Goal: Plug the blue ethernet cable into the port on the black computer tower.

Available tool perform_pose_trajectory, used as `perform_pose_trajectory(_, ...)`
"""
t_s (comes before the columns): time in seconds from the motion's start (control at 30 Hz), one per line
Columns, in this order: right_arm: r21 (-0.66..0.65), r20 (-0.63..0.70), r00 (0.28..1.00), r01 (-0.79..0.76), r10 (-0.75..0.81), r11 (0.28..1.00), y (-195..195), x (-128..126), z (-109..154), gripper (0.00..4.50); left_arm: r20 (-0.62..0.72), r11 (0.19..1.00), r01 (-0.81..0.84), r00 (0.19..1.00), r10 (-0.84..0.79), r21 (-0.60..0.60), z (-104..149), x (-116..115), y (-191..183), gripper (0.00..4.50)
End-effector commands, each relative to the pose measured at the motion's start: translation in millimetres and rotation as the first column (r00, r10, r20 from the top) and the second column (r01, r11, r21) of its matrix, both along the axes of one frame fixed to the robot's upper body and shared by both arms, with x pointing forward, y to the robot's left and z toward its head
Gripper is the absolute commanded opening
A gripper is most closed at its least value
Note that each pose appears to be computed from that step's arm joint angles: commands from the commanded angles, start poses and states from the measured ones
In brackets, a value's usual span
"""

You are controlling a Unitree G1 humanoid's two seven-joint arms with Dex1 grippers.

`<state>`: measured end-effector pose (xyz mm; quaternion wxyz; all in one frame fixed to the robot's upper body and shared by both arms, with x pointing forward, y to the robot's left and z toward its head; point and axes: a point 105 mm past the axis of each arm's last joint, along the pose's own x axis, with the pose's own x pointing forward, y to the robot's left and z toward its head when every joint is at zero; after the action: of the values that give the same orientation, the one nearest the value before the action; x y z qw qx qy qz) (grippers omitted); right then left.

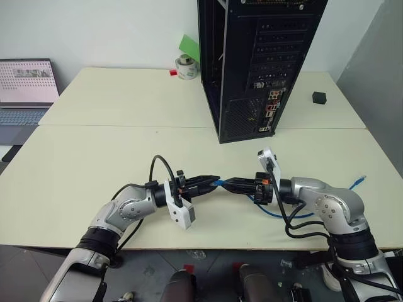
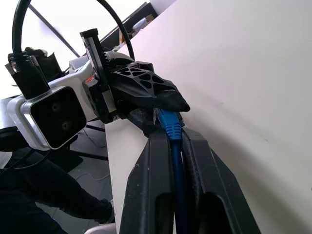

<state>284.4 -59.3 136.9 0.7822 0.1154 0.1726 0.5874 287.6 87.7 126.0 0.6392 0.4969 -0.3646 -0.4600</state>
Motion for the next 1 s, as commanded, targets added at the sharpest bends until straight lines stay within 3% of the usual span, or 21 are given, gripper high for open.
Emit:
perform_pose_trajectory(0.03,0.035,0.032,0.999,-0.017,0.016,0.999,2.5,-0.8,12.4,0.00,-0.013,1.000,0.021,1.000,-0.021,-0.011,2.7,0.4,-6.3,0.65)
perform_pose_trajectory(0.07,0.034,0.032,0.999,-0.014,0.013,0.999,2.3,-0.4,12.2,0.00,-0.026,1.000,0.018,0.999,-0.018,-0.015,2.1,1.7,-6.7,1.00)
perform_pose_trajectory(0.37,0.039,0.059,0.998,0.023,-0.025,0.999,-5.3,5.7,18.9,0.00,-0.196,0.993,-0.071,0.979,0.051,-0.098,4.6,12.5,0.6,2.70)
perform_pose_trajectory(0.5,0.056,0.135,0.980,0.141,-0.148,0.988,-20.2,17.7,31.1,0.00,-0.386,0.957,-0.214,0.914,0.125,-0.196,14.6,27.6,14.9,3.43)
perform_pose_trajectory(0.63,0.055,0.246,0.926,0.282,-0.287,0.958,-40.4,29.9,43.2,0.00,-0.581,0.917,-0.295,0.809,0.089,-0.269,22.9,30.1,13.1,4.30)
perform_pose_trajectory(0.7,0.051,0.346,0.846,0.415,-0.406,0.908,-57.7,42.7,52.6,0.00,-0.659,0.895,-0.325,0.750,0.047,-0.306,32.5,29.3,4.9,4.46)
perform_pose_trajectory(0.77,0.049,0.461,0.719,0.564,-0.520,0.824,-77.2,57.2,62.5,0.00,-0.699,0.880,-0.348,0.715,0.027,-0.322,43.6,29.6,-5.4,4.46)
perform_pose_trajectory(1.0,0.080,0.612,0.435,0.797,-0.661,0.598,-100.8,85.5,72.1,0.00,-0.788,0.828,-0.458,0.615,0.032,-0.324,59.8,48.1,-27.3,4.46)
